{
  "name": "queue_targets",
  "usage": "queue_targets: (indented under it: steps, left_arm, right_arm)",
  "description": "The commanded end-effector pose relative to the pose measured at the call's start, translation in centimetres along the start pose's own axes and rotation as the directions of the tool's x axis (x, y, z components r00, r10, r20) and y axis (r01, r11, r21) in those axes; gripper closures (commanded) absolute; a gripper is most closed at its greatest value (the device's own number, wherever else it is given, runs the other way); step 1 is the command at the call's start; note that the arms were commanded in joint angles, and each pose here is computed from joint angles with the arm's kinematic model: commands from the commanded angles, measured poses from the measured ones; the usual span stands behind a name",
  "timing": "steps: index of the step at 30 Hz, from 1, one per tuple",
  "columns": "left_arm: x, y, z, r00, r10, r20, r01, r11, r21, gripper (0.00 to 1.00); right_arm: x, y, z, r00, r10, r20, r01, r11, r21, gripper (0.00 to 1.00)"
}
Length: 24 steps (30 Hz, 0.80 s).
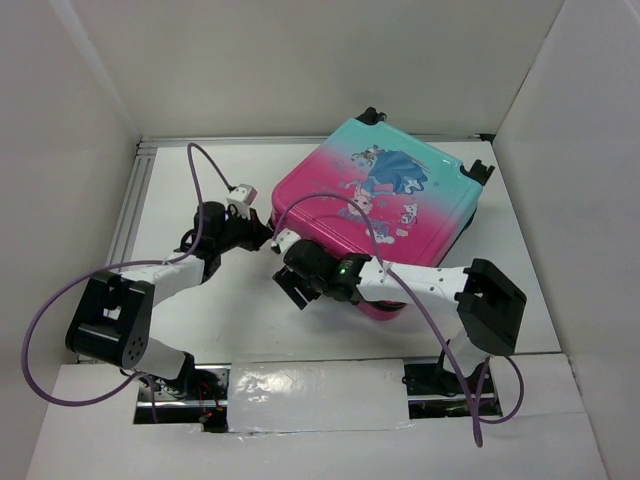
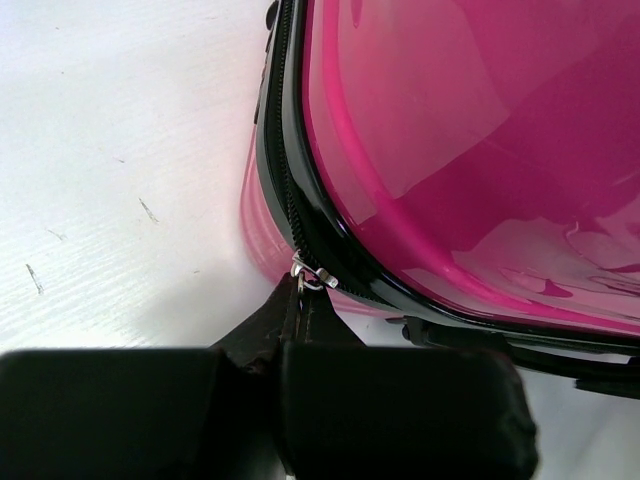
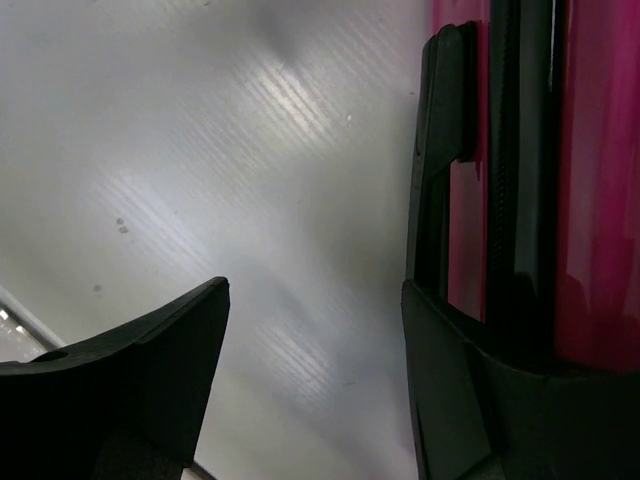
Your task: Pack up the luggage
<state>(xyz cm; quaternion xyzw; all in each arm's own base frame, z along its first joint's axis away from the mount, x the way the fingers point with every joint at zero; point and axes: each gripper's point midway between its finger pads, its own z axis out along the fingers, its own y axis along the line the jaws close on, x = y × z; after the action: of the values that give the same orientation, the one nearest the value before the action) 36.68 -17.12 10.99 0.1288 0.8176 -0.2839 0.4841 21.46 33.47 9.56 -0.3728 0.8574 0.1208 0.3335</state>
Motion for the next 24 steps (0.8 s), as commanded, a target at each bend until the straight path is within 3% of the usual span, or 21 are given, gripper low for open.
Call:
queue_targets:
  steps: [1,9,16,24]
  left_arm:
    - [-1.7,2.9,-0.6,0.998,-0.013,0.068,0.019,0.995,-0.096,1.0]
    - [-1.7,2.9,-0.7,0.998,-0.016,0.066,0.021,0.996,-0.083,1.0]
    - [-1.4,3.0,-0.5,0.998,-0.02,0.058,0.025,0.996,-0.084,1.0]
    - [-1.8,2.8,-0.5,0.998,-0.016,0.065,0.021,0.997,-0.074,1.0]
  right_arm:
    - [-1.0,-2.6,1.3,0.999,-0.03,0.039,0.024,0.991,0.132,0.25]
    - [-1.1,-2.8,1.1,0.995,-0.092,0.042,0.074,0.948,0.309,0.22]
    - [-2.1,-1.1,0.1,0.988,-0.147,0.042,0.125,0.934,0.334,0.21]
    - [-0.9,-2.8,1.7,0.993,-0.119,0.017,0.107,0.942,0.317,0.21]
